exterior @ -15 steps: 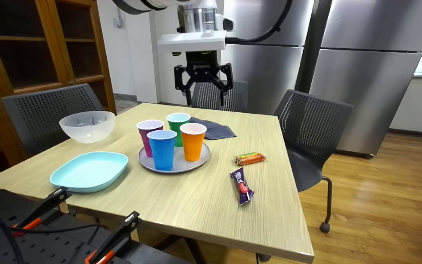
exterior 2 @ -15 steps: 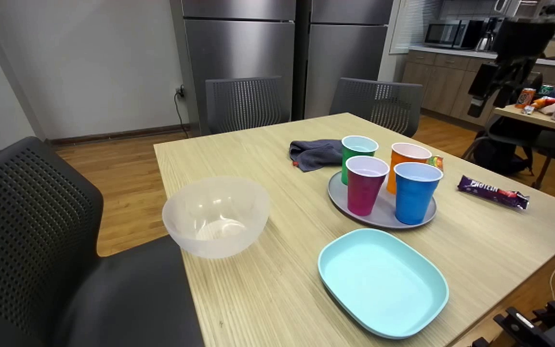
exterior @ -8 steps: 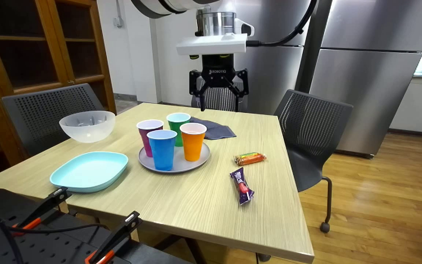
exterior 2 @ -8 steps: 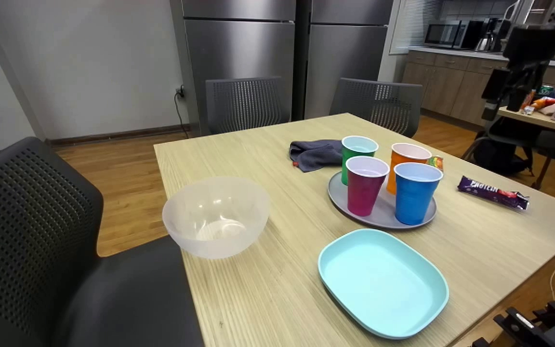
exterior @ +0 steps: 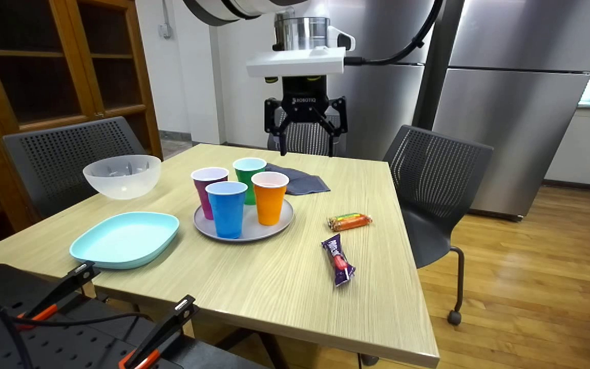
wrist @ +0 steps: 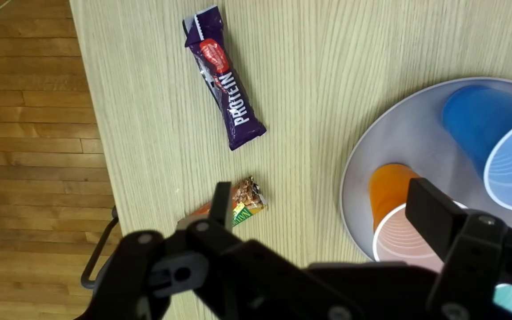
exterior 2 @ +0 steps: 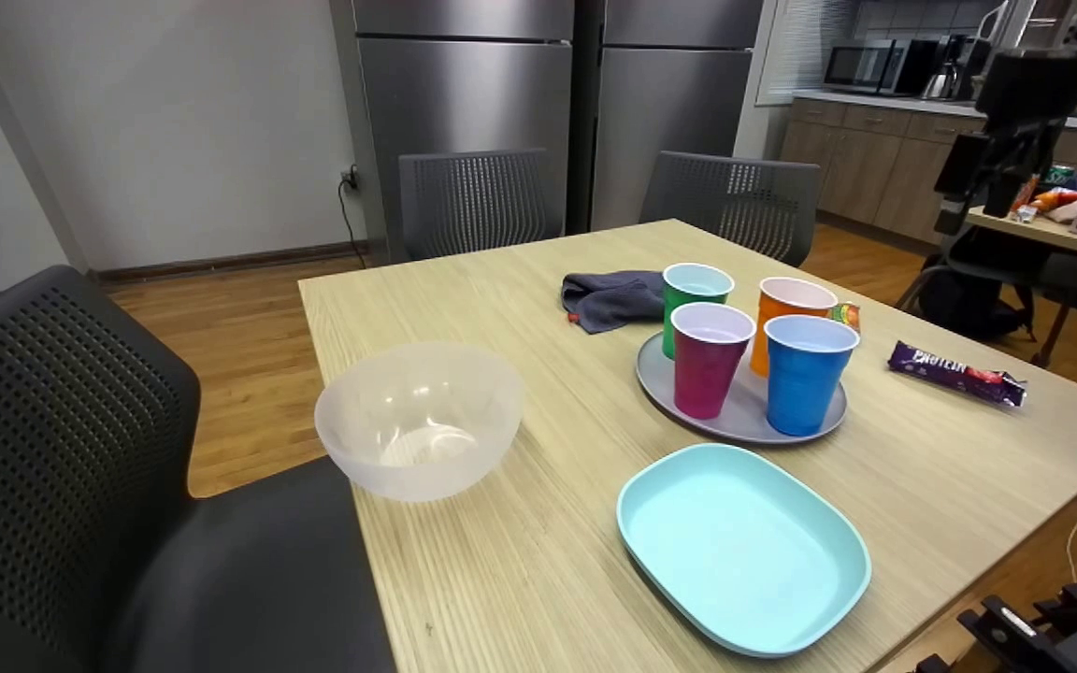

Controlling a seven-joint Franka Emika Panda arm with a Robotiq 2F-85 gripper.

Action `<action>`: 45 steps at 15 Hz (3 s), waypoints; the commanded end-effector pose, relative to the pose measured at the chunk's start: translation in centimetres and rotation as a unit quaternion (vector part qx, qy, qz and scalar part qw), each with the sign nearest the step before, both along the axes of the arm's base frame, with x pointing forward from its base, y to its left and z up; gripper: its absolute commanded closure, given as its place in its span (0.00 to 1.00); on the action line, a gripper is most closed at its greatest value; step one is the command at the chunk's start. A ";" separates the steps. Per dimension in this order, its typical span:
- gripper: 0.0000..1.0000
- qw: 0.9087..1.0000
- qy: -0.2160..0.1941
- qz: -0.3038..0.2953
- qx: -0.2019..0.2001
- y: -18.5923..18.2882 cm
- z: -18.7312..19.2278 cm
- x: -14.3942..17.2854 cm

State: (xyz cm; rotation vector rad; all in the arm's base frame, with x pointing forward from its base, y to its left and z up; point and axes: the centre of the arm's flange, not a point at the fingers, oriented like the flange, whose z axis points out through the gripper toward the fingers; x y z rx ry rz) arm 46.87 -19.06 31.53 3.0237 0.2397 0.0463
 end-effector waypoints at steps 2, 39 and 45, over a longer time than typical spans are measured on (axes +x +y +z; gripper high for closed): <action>0.00 1.000 0.017 0.018 -0.010 -1.7 -2.2 -0.5; 0.00 0.992 0.074 0.089 -0.053 -6.4 -19.2 0.6; 0.00 0.990 0.061 0.124 -0.026 -8.4 -19.6 0.0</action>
